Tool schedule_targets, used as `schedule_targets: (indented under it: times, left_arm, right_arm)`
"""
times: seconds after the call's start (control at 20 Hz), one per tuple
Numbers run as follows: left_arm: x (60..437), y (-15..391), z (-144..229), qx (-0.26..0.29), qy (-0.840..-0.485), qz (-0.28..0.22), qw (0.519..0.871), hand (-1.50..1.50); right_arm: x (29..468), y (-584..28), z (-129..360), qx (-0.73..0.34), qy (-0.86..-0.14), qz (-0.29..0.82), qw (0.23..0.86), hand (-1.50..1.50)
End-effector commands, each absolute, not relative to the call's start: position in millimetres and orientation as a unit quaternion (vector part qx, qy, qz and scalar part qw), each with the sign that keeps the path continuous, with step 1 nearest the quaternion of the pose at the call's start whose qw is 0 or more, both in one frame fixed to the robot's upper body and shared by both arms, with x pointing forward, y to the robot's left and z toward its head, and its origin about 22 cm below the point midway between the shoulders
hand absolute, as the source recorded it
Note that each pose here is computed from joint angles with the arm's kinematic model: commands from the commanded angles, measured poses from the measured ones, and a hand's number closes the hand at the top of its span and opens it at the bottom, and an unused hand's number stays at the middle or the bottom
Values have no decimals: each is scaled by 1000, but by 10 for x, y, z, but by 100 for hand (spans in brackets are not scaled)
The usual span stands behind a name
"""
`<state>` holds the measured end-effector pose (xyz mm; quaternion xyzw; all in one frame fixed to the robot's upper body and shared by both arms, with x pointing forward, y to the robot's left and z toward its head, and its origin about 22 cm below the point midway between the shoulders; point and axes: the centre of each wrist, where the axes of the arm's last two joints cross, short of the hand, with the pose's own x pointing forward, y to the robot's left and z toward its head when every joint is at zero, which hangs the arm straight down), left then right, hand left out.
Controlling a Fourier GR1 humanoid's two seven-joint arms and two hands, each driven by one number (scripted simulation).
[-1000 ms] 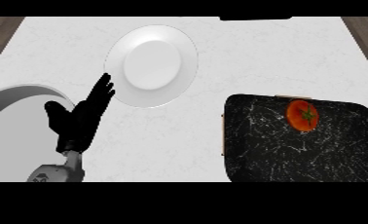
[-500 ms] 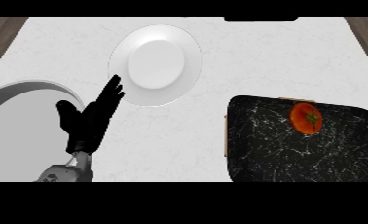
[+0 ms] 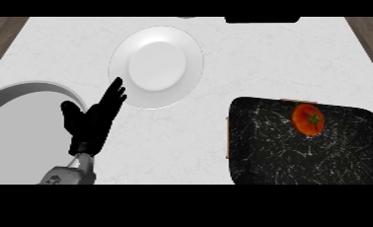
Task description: Pick the tomato from the tray and place it in the plate
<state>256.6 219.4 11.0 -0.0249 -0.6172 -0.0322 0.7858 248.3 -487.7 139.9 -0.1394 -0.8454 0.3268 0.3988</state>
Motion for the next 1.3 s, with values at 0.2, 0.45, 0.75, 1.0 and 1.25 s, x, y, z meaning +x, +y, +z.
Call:
schedule_targets:
  times: [0.2,0.45,0.75,1.0,1.25]
  left_arm:
    - [2282,2402,-316,-8,-557,0,830,0]
    - [2328,2406,-152,3,-565,1,825,0]
    - [2549,2360,-202,2,-559,3,829,0]
    - [2330,2513,-407,0,-556,3,831,0]
    - [2333,2478,-385,5,-562,-2,827,0]
  right_arm:
    - [2448,-4527,1076,-120,-820,407,383,-150]
    - [2427,-4286,963,-154,-810,413,387,-150]
    - [2311,-4201,775,-124,-790,441,408,-150]
    - [2372,-4170,592,-128,-785,448,409,-150]
    - [2339,-3818,551,-167,-780,446,407,-150]
